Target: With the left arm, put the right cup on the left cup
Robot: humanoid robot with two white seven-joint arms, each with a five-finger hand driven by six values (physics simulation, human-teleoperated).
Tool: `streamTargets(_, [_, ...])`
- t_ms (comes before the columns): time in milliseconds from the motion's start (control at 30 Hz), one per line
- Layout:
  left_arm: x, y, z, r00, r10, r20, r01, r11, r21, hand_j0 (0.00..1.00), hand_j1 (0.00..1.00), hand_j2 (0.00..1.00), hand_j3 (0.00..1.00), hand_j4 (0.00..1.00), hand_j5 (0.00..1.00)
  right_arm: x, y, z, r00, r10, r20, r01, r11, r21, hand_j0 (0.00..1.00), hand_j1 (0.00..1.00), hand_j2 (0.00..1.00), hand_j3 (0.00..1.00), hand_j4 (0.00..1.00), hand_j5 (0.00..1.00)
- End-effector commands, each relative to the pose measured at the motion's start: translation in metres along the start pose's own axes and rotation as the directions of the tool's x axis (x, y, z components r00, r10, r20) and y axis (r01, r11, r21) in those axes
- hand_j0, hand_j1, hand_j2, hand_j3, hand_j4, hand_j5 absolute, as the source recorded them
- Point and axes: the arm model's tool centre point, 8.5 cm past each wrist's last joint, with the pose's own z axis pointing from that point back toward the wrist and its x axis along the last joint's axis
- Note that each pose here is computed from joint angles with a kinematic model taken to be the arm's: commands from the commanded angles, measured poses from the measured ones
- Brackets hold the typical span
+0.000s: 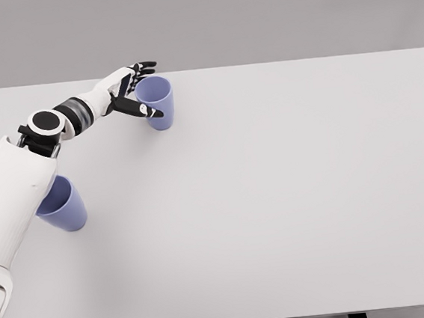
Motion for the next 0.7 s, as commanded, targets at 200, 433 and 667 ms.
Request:
streamTargets(200, [0.0038, -0.0067, -0.0042, 1.000, 0.001, 0.009, -0.001, 1.000, -0.010, 1.00, 1.00, 1.00, 1.00, 1.00, 1.00, 0.0000, -0.0001, 0.0000, 1.000, 0.000, 0.000, 0.000, 1.000, 0.000, 1.00, 1.00, 1.00, 1.00, 1.00, 1.00])
streamTargets(433, [0.0032, -0.0065, -0.0042, 1.000, 0.004, 0.007, -0.003, 1.000, -0.008, 0.97, 0.97, 0.97, 0.97, 0.97, 0.97, 0.0001, -0.0001, 0.0000, 1.000, 0.000, 0.001, 0.000, 1.000, 0.000, 1.00, 1.00, 1.00, 1.00, 1.00, 1.00])
streamTargets(667, [0.0001, -0.0058, -0.0042, 1.000, 0.007, -0.001, -0.007, 1.000, -0.007, 0.80, 0.80, 0.80, 0.80, 0.80, 0.80, 0.0001, -0.0001, 0.0000, 1.000, 0.000, 0.001, 0.000, 1.000, 0.000, 1.00, 1.00, 1.00, 1.00, 1.00, 1.00])
